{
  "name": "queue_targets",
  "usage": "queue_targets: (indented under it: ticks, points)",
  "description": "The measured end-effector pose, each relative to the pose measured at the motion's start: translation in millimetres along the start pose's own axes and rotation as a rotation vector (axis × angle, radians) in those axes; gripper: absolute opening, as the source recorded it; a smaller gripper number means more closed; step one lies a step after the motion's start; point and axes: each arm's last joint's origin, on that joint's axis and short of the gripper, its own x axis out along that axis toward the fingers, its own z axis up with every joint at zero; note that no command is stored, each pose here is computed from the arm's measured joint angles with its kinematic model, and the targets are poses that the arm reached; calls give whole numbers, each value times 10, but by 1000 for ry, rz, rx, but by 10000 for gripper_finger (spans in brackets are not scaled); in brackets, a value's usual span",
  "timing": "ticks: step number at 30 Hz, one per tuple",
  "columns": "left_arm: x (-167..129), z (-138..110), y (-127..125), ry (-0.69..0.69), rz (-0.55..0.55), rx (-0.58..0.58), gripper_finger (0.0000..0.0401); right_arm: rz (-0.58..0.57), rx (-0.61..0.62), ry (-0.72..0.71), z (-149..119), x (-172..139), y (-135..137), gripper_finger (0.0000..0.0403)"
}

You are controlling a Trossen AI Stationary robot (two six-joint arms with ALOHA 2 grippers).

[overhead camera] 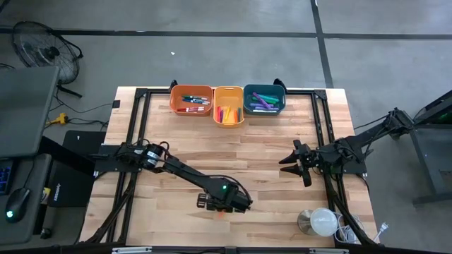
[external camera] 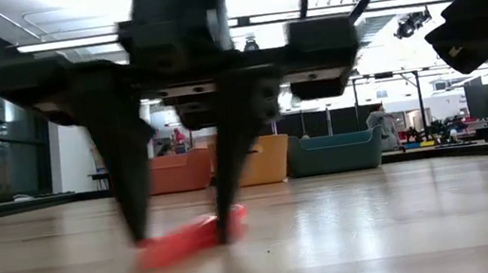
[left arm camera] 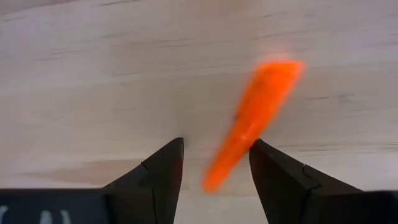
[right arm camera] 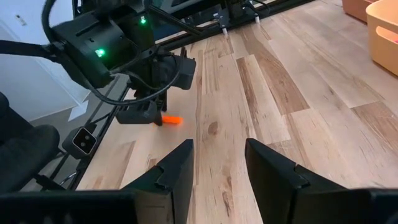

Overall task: Pick & Place Markers
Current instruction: Put the orange pen into the yellow bin

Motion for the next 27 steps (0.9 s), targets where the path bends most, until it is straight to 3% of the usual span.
queue_targets:
  ticks: [9, 16, 27]
  points:
    - [8, 5, 19, -19, 14, 41, 177, 0, 0, 0, 0, 0, 0, 134]
    - [9, 12, 16, -47, 11, 302, 177, 0, 0, 0, 0, 0, 0, 134]
    - [14, 12, -10, -97, -10, 621, 177, 0, 0, 0, 0, 0, 0, 134]
